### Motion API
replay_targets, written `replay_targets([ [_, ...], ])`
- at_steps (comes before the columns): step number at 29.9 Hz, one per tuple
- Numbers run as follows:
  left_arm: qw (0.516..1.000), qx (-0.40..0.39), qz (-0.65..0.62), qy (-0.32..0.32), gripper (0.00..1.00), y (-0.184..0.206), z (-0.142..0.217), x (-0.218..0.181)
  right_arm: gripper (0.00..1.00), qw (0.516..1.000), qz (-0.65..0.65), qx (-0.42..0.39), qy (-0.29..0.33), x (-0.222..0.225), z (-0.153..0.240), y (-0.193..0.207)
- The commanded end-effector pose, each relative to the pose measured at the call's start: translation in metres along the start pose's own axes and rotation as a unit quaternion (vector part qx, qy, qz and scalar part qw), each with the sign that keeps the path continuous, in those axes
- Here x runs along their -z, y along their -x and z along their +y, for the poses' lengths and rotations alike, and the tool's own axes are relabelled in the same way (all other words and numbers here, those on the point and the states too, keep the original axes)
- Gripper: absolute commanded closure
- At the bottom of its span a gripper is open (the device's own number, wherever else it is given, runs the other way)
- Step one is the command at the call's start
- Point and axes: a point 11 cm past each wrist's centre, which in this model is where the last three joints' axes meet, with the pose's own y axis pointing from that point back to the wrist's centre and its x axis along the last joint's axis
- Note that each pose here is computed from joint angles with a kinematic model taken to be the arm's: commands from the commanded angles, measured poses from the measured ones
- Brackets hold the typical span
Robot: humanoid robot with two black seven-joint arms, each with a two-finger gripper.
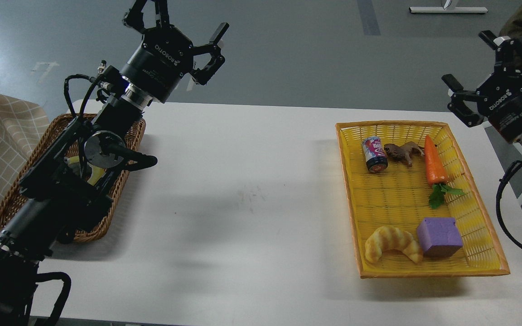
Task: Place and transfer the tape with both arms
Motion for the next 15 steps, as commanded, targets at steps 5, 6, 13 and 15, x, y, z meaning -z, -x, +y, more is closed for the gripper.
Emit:
replay_targets([
  [5,1.000,0.000,-0.001,-0.001,0.02,0.000,0.000,0.000,0.00,0.999,0.028,-0.002,-0.017,0.029,0.001,-0.009],
  [6,1.000,-0.002,-0.003,-0.004,0.02,-0.002,0.001,0.000,0.00,0.999,0.025,-0.004,-0.024,0.031,0.001,-0.010],
  [13,1.000,-0.001,-0.007,0.001,0.02,-0.002,-0.001,-0.004,0.00,0.997,-0.010,-0.019,-0.080,0.042,-0.004,-0.009],
  [15,1.000,-0.002,-0.011,0.000,0.02,-0.003,-0.001,-0.006,0.00,0.995,-0.031,-0.016,-0.095,0.039,-0.010,-0.002],
])
